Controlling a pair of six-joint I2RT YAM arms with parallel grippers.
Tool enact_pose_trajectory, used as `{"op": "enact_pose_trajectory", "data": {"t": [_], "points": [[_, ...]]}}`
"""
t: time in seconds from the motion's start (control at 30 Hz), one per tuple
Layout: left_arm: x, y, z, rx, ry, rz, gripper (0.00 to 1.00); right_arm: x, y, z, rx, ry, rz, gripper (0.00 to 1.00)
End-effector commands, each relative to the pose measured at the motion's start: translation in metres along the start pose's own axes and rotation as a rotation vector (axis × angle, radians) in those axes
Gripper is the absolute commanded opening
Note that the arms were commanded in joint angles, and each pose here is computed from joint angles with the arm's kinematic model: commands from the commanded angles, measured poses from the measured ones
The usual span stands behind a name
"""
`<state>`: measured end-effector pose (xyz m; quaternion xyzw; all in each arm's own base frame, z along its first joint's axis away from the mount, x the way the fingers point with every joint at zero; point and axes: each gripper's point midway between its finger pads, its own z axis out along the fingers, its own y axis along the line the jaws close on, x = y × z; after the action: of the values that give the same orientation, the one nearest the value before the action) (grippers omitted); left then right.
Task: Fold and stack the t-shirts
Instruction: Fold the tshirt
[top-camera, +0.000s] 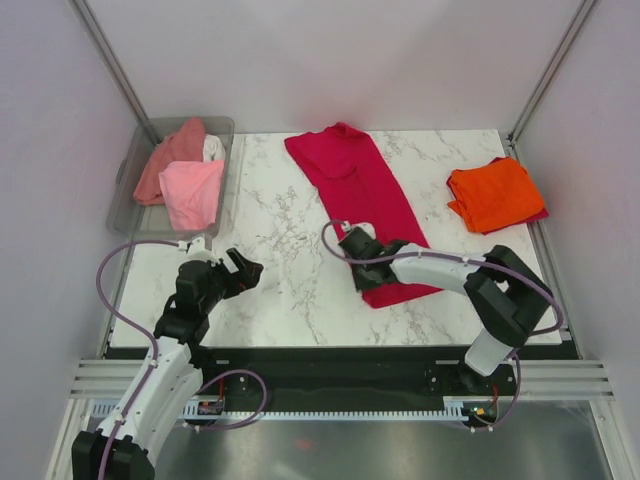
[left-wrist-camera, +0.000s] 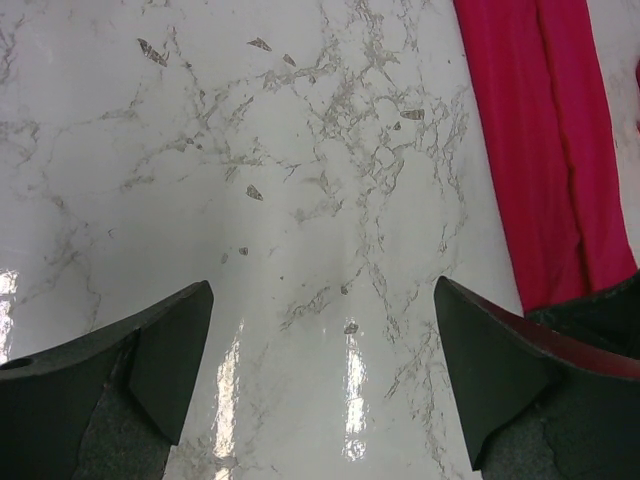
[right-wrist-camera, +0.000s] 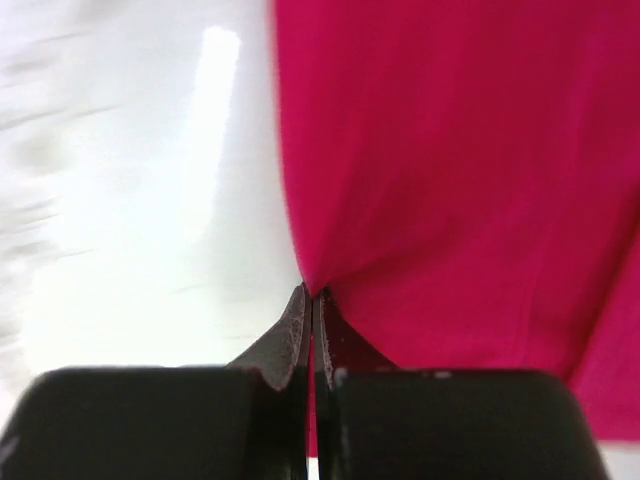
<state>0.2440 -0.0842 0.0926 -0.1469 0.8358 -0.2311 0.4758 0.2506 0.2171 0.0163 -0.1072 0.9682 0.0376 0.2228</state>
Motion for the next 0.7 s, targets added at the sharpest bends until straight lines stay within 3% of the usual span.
{"op": "enact_pose_trajectory", "data": {"t": [0.0, 0.07, 0.13, 0.23, 0.37, 0.4, 0.5, 0.53, 0.6, 0.67], "points": [[-0.008, -0.006, 0.000, 0.023, -0.028, 0.009, 1.00, 0.012, 0.127, -0.017, -0.301, -0.002, 0.043, 0.00], [-0.007, -0.006, 0.000, 0.022, -0.026, 0.009, 1.00, -0.004, 0.181, -0.032, -0.424, -0.049, 0.041, 0.21], [-0.008, -0.006, -0.001, 0.022, -0.026, 0.009, 1.00, -0.012, 0.222, -0.053, -0.531, -0.073, 0.033, 0.53], [-0.008, -0.007, -0.002, 0.029, -0.031, 0.013, 1.00, -0.024, 0.226, -0.074, -0.562, -0.117, 0.020, 0.59], [-0.006, -0.013, -0.004, 0.063, -0.019, 0.022, 1.00, -0.038, 0.189, -0.100, -0.547, -0.184, 0.040, 0.59], [-0.006, -0.014, -0.004, 0.069, -0.017, 0.024, 1.00, -0.040, 0.178, -0.104, -0.536, -0.201, 0.051, 0.62], [-0.004, -0.019, -0.003, 0.096, -0.004, 0.035, 1.00, -0.035, 0.122, -0.108, -0.419, -0.268, 0.118, 0.89], [-0.003, -0.020, -0.003, 0.105, 0.004, 0.038, 1.00, -0.041, 0.109, -0.123, -0.422, -0.321, 0.147, 0.93], [0.000, -0.025, -0.002, 0.131, 0.021, 0.041, 1.00, -0.041, 0.081, -0.120, -0.363, -0.360, 0.223, 0.97], [0.006, -0.028, -0.001, 0.153, 0.054, 0.032, 1.00, -0.030, 0.053, -0.112, -0.334, -0.352, 0.295, 0.93]]}}
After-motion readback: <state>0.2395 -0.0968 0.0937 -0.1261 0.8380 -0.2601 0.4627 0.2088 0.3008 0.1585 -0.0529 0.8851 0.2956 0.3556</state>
